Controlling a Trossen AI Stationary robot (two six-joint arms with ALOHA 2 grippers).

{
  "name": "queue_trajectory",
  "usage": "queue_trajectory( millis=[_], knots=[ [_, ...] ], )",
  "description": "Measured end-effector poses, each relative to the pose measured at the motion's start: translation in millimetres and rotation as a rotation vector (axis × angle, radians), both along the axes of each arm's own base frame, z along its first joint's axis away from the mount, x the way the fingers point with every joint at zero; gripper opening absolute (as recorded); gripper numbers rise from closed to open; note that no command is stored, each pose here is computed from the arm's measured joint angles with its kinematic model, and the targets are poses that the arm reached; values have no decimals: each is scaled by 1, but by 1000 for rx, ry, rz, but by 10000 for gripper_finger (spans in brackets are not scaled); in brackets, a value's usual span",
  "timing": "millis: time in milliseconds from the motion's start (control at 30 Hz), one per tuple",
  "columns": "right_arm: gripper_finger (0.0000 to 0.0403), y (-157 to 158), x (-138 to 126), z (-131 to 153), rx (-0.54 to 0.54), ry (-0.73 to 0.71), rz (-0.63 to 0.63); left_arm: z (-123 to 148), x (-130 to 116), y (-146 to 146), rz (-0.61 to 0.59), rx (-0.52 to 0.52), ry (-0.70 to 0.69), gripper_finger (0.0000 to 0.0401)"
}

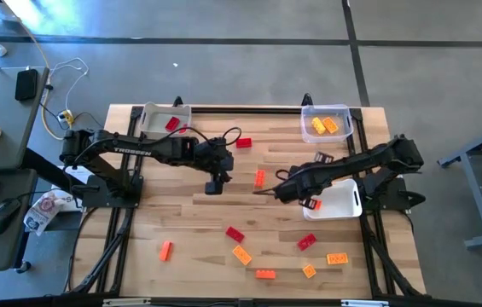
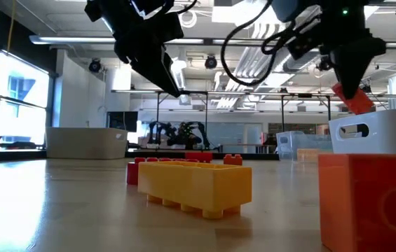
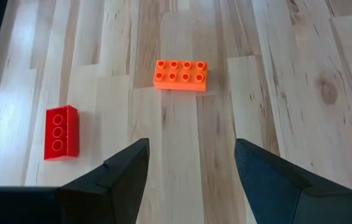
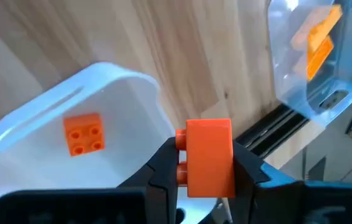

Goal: Sort & place blocks by color
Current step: Put the orange game piece into the white bin

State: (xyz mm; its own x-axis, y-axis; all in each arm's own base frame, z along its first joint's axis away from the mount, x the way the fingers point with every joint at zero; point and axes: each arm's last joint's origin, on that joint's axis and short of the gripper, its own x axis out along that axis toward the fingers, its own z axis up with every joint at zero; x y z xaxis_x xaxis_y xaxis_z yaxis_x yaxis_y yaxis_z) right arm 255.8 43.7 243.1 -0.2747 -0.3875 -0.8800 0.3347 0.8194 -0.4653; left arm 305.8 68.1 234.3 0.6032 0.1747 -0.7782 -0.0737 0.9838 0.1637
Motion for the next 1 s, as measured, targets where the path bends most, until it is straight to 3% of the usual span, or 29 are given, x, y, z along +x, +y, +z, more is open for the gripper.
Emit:
queue_trajectory(
  millis=[233, 467, 833, 1000],
  knots=[
    [71, 11, -23, -13, 73, 20, -117, 0, 0, 0, 0, 0, 0, 223],
    [71, 17, -41, -28, 229, -109, -224, 0, 0, 0, -1, 0, -1, 223],
    [71, 17, -62, -53, 309, -295, -264, 0, 0, 0, -1, 0, -1, 223],
    [105, 15, -67, -59, 314, -354, -248, 0, 0, 0, -1, 0, -1, 223]
  ],
)
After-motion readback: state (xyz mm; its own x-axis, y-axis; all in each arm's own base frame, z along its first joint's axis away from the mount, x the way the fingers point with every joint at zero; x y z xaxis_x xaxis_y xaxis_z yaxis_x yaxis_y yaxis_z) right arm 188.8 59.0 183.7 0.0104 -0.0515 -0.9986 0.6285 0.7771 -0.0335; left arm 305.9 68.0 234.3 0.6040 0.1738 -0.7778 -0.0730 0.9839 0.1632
